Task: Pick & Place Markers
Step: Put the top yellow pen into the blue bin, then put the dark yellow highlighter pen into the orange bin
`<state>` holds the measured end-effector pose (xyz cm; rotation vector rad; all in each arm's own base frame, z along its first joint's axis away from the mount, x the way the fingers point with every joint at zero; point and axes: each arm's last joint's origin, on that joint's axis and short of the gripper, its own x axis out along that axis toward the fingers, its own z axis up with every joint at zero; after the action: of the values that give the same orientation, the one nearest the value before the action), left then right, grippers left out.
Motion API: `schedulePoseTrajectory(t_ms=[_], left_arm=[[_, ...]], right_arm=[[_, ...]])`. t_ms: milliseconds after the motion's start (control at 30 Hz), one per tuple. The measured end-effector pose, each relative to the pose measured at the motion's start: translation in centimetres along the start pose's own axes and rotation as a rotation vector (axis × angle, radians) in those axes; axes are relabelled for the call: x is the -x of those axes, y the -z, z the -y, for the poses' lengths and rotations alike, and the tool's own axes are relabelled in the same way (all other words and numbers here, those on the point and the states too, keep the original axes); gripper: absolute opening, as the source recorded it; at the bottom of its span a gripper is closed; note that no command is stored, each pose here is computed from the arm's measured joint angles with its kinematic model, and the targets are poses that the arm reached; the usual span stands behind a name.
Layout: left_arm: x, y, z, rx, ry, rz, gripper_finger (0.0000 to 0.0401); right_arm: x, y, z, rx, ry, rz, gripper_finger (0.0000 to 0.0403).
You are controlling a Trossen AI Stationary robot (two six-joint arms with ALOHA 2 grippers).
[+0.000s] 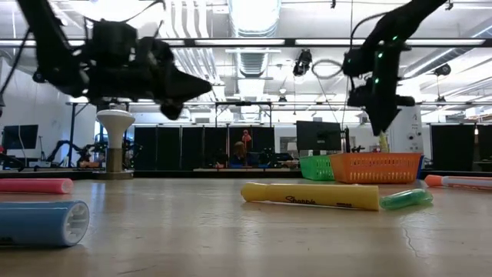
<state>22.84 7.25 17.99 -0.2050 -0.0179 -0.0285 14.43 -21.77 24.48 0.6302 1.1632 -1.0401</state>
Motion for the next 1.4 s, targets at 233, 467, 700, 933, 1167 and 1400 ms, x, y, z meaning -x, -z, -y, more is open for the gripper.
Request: schedulePoseTrajectory(t_ms=[233,467,700,933,1167,1400], left_arm=[[3.4,0.7,1.0,-0.006,-0.072,0.027,0.0037],[5.1,1.4,1.4,0.047,-0.125,0.021,0.0037],[5.5,1.7,1.5,0.062,-0.129,0.004,0.0037],[5.6,2.5,1.3,0.203,-0.15,-0.058,0.0037],[5.5,2.5,1.3,0.213,-0.165,-0.075,0.0037],[5.2,1.9,1.0,0.221,-0.233,-0.032,0.0037]], right_arm=[[-2.7,-2.1,0.2,0.05,0.057,-0.193,0.0066],[-3.9,-3.2,0.0,0.072,0.066,-0.24,0.0091],[-1.9,-3.4,0.1,0.044,0.056,-0.123,0.0153],[1.9,-1.4,0.1,0.024,0.029,0.063,0.0158],[4.6,2.7,-1.4,0.084,-0.069,0.383,0.0095],[4.0,5.6,-3.4,0.135,-0.489,0.53,0.0045]])
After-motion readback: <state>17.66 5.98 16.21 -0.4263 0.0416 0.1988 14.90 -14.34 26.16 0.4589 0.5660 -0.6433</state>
